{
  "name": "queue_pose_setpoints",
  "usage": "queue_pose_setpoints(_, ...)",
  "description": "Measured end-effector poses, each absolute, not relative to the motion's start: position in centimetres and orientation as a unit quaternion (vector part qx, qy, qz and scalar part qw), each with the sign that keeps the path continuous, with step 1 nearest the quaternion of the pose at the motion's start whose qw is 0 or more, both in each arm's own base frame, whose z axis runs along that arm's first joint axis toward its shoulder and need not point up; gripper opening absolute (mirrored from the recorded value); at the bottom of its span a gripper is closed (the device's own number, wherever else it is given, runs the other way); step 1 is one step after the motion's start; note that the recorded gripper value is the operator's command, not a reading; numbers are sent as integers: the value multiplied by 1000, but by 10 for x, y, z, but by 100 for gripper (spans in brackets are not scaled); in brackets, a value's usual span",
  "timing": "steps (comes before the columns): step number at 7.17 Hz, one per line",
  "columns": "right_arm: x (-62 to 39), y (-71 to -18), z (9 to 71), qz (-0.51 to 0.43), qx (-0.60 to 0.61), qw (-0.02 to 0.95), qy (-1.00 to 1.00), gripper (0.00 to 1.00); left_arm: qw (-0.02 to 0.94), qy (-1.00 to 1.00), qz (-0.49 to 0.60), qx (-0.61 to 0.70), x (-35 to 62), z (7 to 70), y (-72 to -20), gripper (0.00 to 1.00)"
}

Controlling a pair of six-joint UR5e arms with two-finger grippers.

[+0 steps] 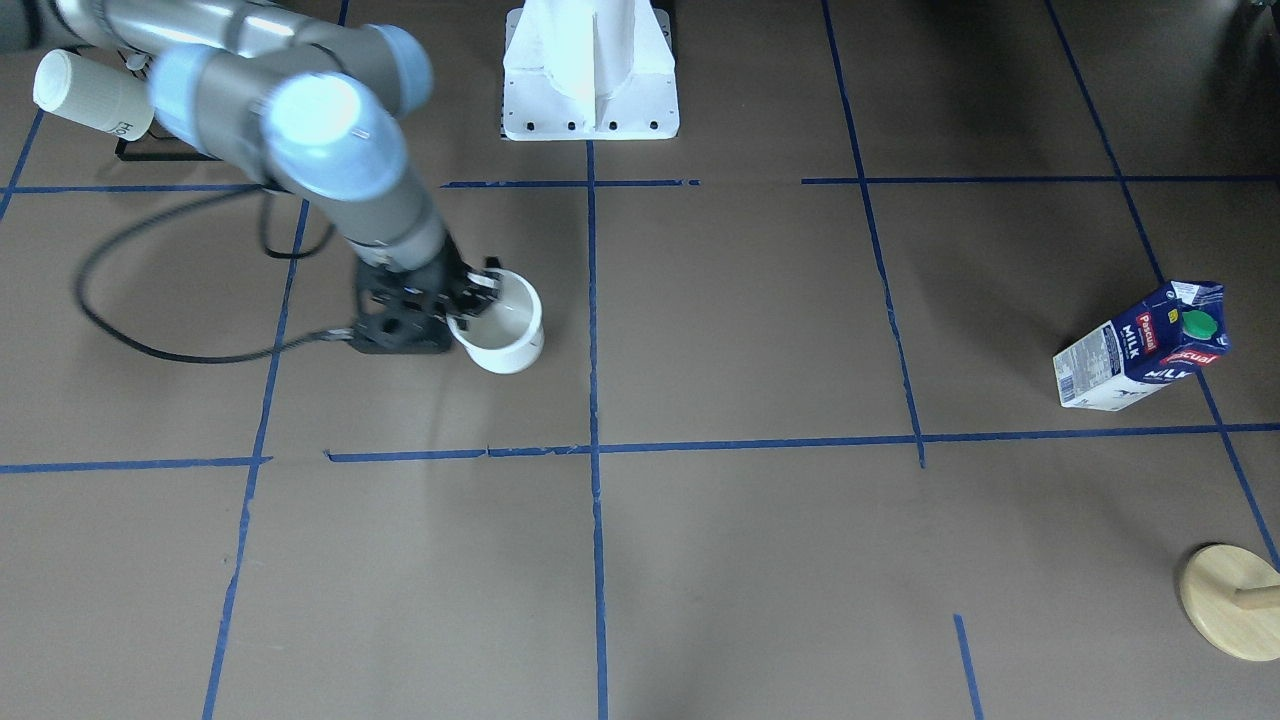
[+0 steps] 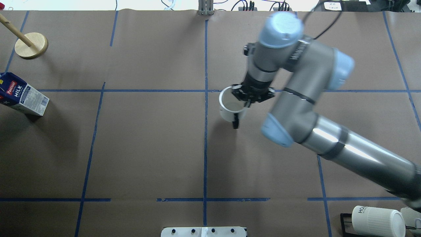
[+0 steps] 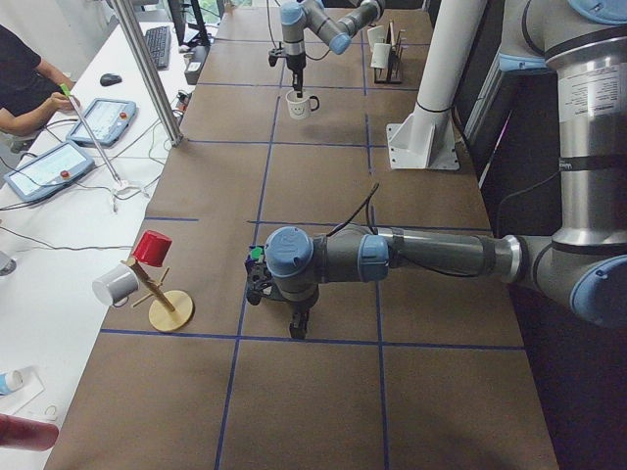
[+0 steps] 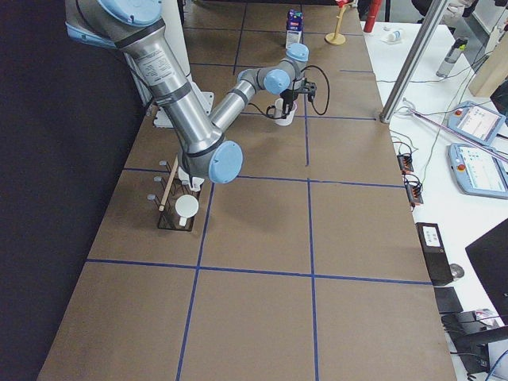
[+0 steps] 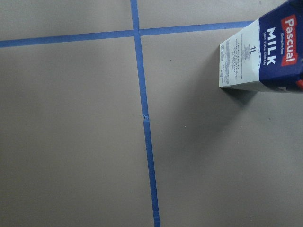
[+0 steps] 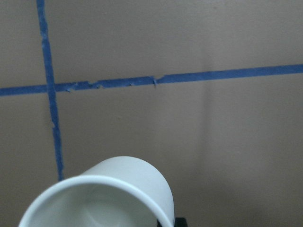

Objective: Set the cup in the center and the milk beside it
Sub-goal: 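Carry the white mug with the right gripper toward the table center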

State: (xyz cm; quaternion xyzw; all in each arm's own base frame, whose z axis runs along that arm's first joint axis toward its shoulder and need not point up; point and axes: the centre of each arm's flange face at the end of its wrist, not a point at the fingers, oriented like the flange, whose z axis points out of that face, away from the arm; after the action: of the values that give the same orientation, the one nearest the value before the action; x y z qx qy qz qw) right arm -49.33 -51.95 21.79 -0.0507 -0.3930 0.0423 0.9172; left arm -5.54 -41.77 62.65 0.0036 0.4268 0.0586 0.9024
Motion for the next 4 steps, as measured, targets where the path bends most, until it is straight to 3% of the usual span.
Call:
queue_pose_setpoints(1,-525,-533,206,75,-64,916,-388,4,902,427,60,6,-55,623,-412,100)
queue_pose_setpoints(2,-544,-539,203,108,-73,909,-396,37,902,427,60,7,-55,621,-408,100)
queue_pose_setpoints(3,-556,-540,204,125,-79,903,-404,99,902,427,60,7,-55,620,-405,100)
queue_pose_setpoints(4,-562,-537,207,131,-83,901,-406,100,902,427,60,8,-55,619,-405,100)
